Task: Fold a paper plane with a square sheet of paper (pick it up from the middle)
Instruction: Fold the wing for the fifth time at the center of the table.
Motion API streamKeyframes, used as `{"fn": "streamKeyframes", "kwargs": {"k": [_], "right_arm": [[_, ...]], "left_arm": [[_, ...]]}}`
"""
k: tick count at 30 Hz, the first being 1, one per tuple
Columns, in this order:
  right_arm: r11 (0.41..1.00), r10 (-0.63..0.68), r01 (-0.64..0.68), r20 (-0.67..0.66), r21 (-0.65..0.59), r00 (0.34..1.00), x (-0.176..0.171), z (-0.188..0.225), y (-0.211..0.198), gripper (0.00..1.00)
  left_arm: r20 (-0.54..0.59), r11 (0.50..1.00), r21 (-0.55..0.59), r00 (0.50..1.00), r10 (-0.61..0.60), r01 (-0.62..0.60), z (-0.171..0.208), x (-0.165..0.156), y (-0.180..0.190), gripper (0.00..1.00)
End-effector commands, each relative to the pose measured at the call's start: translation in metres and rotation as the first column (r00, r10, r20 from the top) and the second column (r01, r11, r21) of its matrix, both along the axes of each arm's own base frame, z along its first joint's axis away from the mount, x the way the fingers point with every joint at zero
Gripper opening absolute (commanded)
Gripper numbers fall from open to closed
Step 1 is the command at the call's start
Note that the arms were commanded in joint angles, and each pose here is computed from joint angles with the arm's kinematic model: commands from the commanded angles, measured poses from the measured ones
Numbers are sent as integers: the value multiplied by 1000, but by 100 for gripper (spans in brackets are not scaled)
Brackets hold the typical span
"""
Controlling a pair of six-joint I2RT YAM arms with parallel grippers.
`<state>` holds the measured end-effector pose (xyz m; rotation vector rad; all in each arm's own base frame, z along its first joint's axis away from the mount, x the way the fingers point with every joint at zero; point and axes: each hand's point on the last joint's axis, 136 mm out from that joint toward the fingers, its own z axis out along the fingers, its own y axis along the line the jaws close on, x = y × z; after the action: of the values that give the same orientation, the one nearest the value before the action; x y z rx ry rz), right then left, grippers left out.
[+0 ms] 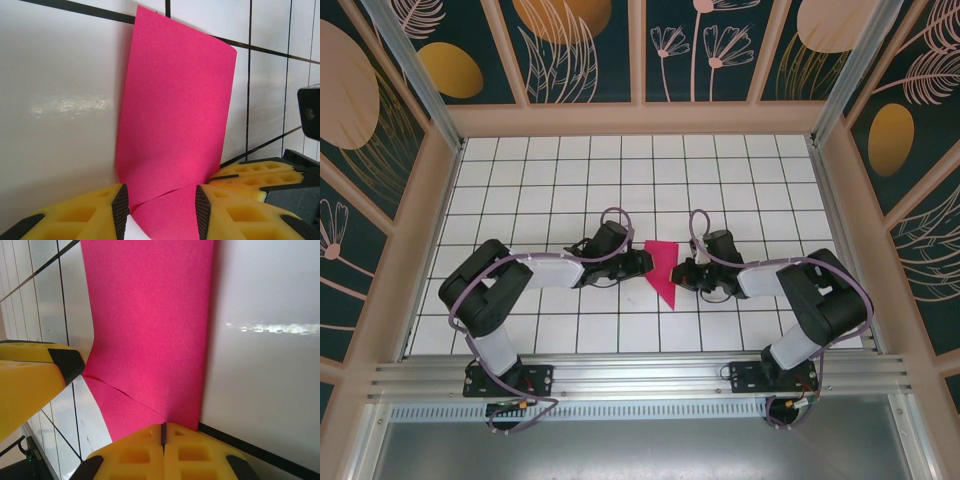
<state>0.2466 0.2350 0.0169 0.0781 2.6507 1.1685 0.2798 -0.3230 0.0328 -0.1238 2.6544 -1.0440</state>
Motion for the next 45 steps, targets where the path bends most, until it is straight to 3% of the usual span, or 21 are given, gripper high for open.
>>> {"fn": "streamKeyframes", "kwargs": {"k": [1, 10, 36, 41, 45], "right_arm": [[997, -36, 31, -67, -67, 997, -10, -25, -14, 0], [997, -43, 38, -69, -71, 997, -11, -27, -16, 0], [998, -36, 33, -72, -44, 997, -11, -29, -12, 0], [999, -19, 18, -54, -28, 998, -8, -25, -8, 1], [1000, -5, 5, -31, -18, 999, -5, -20, -5, 3]], "left_arm": [[-30, 1000, 23, 999, 16, -15, -7, -1, 0, 42], [-34, 997, 65, 998, 50, -48, -11, -7, 14, 45], [-34, 994, -107, 999, -3, -1, 7, 0, -26, 42], [-43, 993, -118, 999, -12, 7, 2, 3, -32, 36], [-39, 991, -130, 999, -21, 16, 0, 5, -36, 22]]}}
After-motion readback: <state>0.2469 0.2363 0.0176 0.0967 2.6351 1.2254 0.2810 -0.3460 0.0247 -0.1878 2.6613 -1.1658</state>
